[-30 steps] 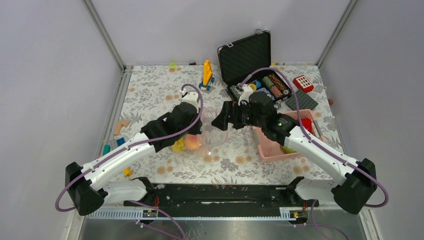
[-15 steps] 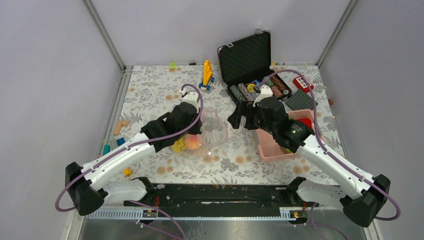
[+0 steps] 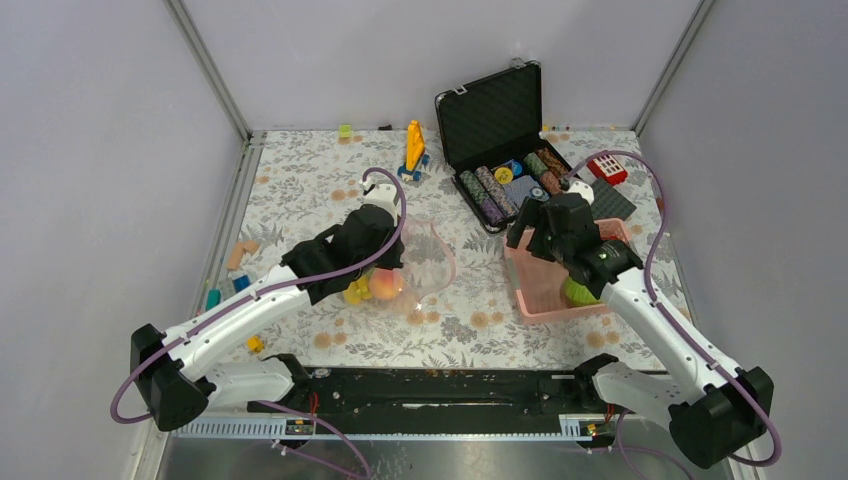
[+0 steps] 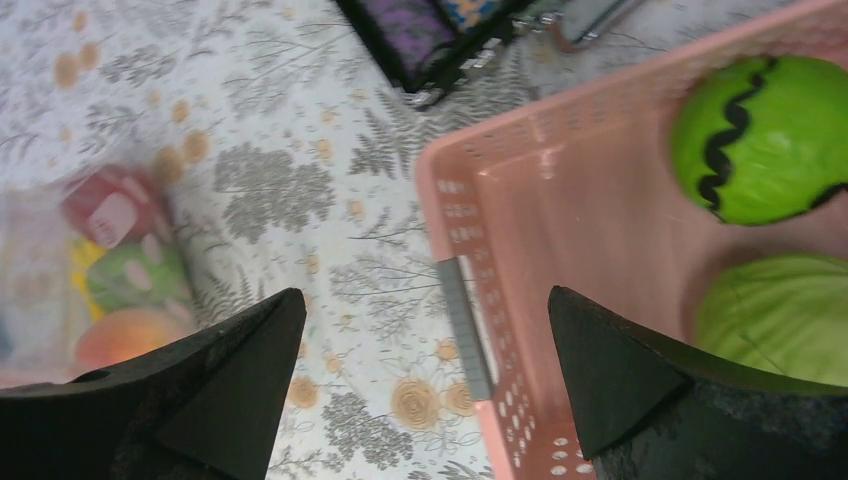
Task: Place the food in the zip-top bag and seal the zipper
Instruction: Pick up the fake fruit from the zipper food storage bag.
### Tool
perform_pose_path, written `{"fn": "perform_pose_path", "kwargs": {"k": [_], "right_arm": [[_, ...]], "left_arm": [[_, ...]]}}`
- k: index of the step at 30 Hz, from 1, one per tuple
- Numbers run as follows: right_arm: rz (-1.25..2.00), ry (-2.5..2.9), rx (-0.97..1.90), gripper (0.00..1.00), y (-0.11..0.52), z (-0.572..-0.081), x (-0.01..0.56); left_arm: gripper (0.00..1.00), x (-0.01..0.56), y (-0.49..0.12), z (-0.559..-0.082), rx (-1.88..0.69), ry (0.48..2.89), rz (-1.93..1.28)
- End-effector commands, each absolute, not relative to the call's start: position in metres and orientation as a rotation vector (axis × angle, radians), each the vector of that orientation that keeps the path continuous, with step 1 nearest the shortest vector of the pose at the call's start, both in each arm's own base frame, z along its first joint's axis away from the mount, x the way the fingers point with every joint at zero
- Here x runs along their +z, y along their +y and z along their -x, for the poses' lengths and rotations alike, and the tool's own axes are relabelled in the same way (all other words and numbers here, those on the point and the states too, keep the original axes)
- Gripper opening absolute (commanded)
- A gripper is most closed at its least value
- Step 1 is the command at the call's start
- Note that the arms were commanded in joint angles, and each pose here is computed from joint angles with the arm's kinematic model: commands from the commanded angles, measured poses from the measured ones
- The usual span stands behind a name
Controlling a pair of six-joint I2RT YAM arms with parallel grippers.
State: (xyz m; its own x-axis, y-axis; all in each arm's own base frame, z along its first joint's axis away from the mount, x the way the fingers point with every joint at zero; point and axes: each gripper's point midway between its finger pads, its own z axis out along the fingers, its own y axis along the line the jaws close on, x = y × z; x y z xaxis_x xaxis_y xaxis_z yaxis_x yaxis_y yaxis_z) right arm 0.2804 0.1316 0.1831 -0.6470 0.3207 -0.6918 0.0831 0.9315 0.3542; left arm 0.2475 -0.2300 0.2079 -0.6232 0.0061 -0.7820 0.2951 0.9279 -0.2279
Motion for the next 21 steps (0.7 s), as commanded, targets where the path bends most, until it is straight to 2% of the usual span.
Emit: {"fn": "perform_pose_path", "kwargs": {"k": [1, 6, 13, 21], "right_arm": [[-0.449, 2.26, 0.22, 1.0, 0.094, -0.28, 0.172], [-0.552, 2.279, 0.045, 1.0, 0.061, -0.282, 0.157], [-0.402, 2.191, -0.334, 1.0, 0.013, -0.307, 0.166], [-0.254, 2.309, -0.347, 1.0, 0.008, -0.342, 0.133]], "left_arm": [[0.0, 0.226, -0.233, -0.253, -0.465, 2.147, -0.194], [0.0, 0.226, -0.233, -0.253, -0.465, 2.146, -0.196], [0.0, 0.225, -0.234, -0.253, -0.465, 2.149, -0.201], [0.0, 0.225, -0.233, -0.253, -0.462, 2.148, -0.199]]}}
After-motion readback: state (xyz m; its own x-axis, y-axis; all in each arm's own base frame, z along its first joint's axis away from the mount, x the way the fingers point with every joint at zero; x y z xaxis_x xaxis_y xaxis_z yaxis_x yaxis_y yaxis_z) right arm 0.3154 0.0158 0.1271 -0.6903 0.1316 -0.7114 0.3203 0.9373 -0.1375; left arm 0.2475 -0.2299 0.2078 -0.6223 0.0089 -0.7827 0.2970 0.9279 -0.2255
